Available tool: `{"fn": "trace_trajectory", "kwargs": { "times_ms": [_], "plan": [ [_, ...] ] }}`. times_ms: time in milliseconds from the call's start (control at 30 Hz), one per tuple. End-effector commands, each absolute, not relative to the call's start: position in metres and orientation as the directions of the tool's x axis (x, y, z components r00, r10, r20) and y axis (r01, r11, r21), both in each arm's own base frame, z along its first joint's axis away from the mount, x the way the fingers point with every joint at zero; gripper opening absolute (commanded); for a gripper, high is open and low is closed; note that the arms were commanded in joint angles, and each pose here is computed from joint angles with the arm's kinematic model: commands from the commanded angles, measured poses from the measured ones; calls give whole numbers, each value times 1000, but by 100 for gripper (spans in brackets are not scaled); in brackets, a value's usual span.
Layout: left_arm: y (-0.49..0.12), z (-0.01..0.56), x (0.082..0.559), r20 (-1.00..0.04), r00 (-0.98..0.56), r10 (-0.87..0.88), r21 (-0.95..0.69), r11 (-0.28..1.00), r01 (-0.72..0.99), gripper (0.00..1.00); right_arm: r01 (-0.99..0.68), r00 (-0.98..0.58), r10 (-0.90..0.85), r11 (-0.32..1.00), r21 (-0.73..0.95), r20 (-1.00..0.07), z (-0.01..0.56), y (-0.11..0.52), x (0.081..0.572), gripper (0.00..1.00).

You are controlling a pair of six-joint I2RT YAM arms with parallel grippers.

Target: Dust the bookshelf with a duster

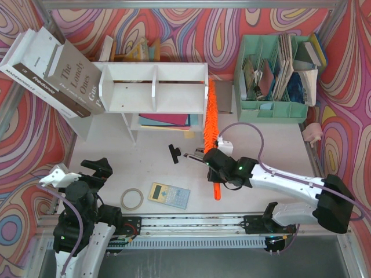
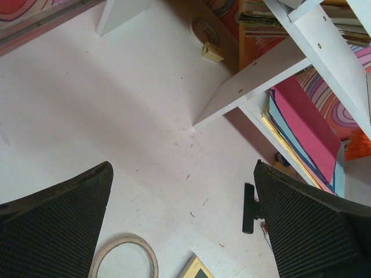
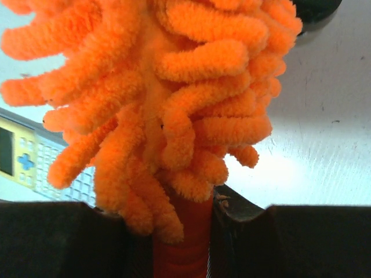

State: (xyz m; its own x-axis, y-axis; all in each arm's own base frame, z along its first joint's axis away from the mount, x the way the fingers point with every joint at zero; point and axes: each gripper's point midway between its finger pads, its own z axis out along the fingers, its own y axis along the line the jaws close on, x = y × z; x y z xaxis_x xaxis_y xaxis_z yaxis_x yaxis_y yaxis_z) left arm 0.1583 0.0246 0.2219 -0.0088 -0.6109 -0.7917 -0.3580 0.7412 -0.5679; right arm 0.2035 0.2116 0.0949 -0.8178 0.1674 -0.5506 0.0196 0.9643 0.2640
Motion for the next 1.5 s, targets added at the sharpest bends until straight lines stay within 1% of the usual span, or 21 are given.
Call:
{"fn": "trace_trajectory", "kwargs": {
  "times_ms": [0, 167, 433, 633, 867, 1067, 1267, 1467],
  "plan": [
    [24, 221, 160, -793, -6, -609, -568, 743, -354, 99, 14, -829, 176, 955, 295, -531, 84, 228, 207, 0],
    [24, 220, 160, -793, -6, -609, -568, 743, -354, 98, 20, -851, 146, 969, 247, -505, 63, 226, 205, 0],
    [24, 221, 160, -793, -3, -609, -570, 743, -352, 98, 9, -829, 112, 982, 186, -549, 58, 215, 212, 0],
    [25, 221, 160, -793, -2, -609, -569, 743, -352, 98, 2, -847, 82, 989, 151, -525, 42, 214, 210, 0],
    [24, 221, 160, -793, -2, -609, -570, 743, -351, 98, -2, -841, 75, 990, 143, -535, 48, 216, 214, 0],
    [24, 221, 160, -793, -3, -609, -569, 743, -352, 99, -6, -780, 97, 987, 163, -618, 90, 213, 227, 0],
    [24, 221, 161, -793, -3, -609, -569, 743, -352, 98, -18, -665, 155, 975, 223, -731, 160, 206, 241, 0],
    [24, 221, 161, -794, -4, -608, -568, 743, -354, 99, -59, -569, 213, 953, 299, -794, 230, 201, 244, 0]
  ]
}}
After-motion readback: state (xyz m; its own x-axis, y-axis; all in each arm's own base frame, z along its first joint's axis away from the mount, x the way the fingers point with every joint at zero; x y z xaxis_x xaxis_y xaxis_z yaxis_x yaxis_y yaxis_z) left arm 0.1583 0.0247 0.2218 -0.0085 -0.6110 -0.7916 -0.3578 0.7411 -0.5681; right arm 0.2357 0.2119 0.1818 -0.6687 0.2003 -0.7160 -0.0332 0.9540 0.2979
